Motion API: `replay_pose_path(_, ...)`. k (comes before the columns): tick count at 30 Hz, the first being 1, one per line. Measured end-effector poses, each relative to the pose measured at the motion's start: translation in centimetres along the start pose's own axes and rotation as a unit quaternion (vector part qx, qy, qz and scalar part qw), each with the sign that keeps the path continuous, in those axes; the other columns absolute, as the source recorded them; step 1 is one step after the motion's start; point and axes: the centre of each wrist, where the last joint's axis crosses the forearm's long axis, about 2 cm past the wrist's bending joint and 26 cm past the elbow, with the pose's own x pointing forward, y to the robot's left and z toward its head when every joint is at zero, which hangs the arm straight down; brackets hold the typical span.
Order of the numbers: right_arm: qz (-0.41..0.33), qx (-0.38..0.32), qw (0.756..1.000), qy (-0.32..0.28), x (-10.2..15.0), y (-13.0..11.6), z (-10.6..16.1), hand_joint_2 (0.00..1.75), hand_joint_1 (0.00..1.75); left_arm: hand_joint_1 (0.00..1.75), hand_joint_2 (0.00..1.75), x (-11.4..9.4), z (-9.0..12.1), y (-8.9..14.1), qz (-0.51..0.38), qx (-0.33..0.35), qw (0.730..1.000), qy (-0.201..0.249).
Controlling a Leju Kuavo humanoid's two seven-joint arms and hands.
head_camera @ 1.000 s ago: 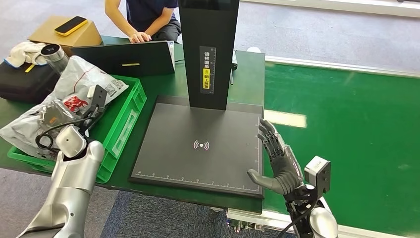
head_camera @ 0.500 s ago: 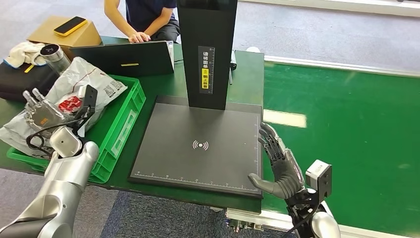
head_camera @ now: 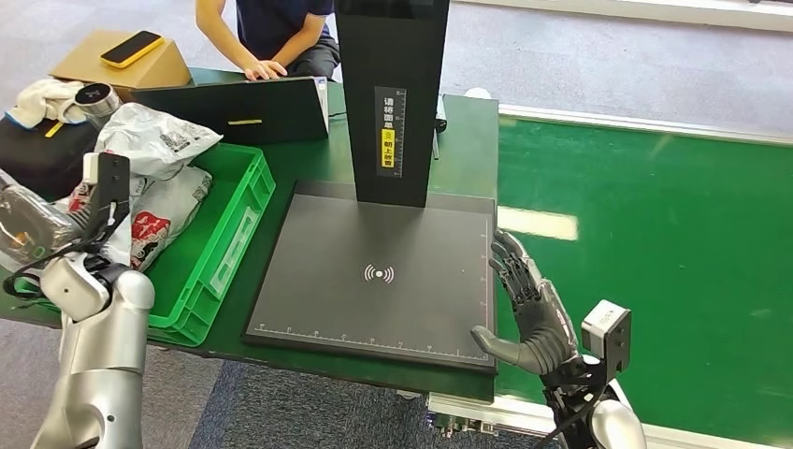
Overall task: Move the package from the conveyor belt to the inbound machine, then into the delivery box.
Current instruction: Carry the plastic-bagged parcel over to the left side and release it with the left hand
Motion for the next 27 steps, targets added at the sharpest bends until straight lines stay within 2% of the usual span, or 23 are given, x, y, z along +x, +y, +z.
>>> replay_pose_path(3, 0.001, -0.003, 1.000, -0.002, 0.0, -0.1, 0.0, 1.75, 0.00, 0.00, 0.00, 0.3, -0.5, 1.0, 0.090, 0.062, 0.993, -0.038)
replay_pose_path(7, 0.003, -0.005, 1.000, -0.004, 0.1, -0.1, 0.0, 1.75, 0.00, 0.00, 0.00, 0.6, -0.1, 1.1, 0.142, 0.102, 0.984, -0.020)
replay_pose_path(10, 0.007, -0.007, 1.000, -0.007, 0.1, -0.2, -0.1, 1.75, 0.00, 0.00, 0.00, 1.4, 0.3, 0.5, 0.138, 0.075, 0.987, 0.017)
replay_pose_path(14, 0.009, -0.005, 1.000, -0.011, 0.2, -0.4, -0.2, 1.75, 0.00, 0.00, 0.00, 3.0, 0.7, -1.1, 0.115, -0.015, 0.991, 0.065)
replay_pose_path(17, 0.011, -0.003, 1.000, -0.013, 0.2, -0.5, -0.4, 1.75, 0.00, 0.00, 0.00, 3.8, 1.2, -2.0, 0.103, -0.059, 0.991, 0.061)
replay_pose_path(21, 0.012, -0.002, 1.000, -0.014, 0.3, -0.6, -0.5, 1.75, 0.00, 0.00, 0.00, 4.2, 1.6, -2.6, 0.099, -0.082, 0.991, 0.044)
replay_pose_path(24, 0.013, -0.002, 1.000, -0.014, 0.3, -0.6, -0.5, 1.75, 0.00, 0.00, 0.00, 4.1, 1.7, -2.8, 0.151, -0.080, 0.985, 0.040)
replay_pose_path(27, 0.013, -0.002, 1.000, -0.016, 0.3, -0.6, -0.5, 1.75, 0.00, 0.00, 0.00, 4.3, 2.0, -3.1, 0.284, -0.078, 0.955, 0.038)
